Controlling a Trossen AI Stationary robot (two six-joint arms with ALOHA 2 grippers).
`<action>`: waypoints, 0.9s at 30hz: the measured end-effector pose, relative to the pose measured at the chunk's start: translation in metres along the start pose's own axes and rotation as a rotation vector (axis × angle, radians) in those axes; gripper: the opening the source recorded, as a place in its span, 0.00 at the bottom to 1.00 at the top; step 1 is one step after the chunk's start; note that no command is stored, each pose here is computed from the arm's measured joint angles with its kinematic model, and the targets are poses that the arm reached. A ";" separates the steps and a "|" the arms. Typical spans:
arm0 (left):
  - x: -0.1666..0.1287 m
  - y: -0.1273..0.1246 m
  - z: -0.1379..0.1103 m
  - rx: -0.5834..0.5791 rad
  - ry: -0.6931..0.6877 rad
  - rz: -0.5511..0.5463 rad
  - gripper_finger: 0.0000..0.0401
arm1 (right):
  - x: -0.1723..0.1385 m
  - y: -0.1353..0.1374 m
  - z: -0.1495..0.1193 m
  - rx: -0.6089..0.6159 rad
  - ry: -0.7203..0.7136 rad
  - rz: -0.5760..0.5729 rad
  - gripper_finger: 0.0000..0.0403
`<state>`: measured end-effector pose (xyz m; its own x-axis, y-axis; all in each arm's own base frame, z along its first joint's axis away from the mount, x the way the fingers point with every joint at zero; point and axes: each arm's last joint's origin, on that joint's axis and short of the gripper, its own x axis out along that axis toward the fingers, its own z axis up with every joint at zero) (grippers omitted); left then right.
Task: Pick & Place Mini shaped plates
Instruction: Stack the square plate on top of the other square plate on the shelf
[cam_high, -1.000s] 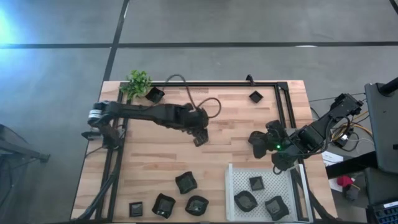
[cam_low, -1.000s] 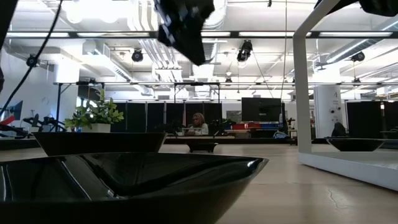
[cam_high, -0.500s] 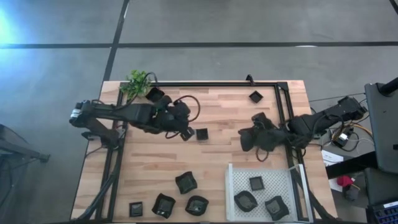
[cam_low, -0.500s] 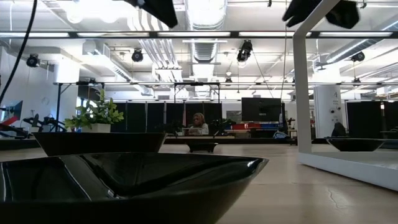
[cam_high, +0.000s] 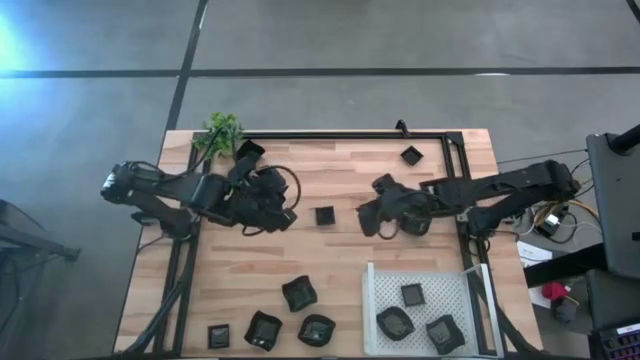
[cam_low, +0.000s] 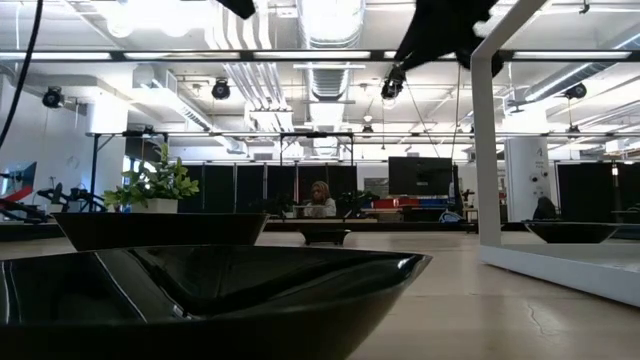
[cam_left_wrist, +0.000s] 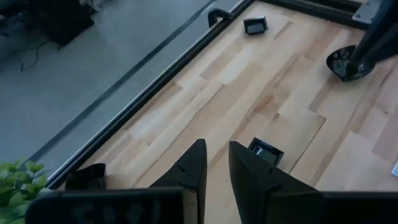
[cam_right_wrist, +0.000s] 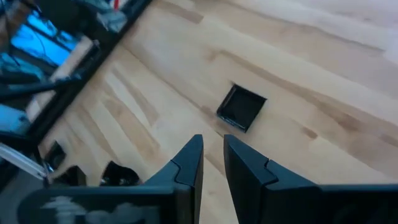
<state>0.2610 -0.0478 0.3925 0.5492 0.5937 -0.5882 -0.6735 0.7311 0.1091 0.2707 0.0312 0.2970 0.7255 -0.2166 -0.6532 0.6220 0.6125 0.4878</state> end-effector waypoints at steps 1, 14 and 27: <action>-0.003 0.000 -0.001 -0.003 -0.006 -0.002 0.15 | 0.007 0.000 0.001 -0.004 0.013 0.002 0.15; -0.018 0.004 -0.004 -0.004 -0.025 -0.034 0.15 | 0.073 -0.014 0.009 0.149 0.135 -0.075 0.15; -0.023 0.009 -0.003 -0.002 -0.034 -0.040 0.15 | 0.130 -0.039 0.020 0.192 0.229 -0.190 0.15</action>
<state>0.2406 -0.0559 0.4044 0.5918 0.5755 -0.5644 -0.6518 0.7536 0.0849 0.3467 -0.0363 0.2049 0.5200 -0.1236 -0.8452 0.7996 0.4186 0.4307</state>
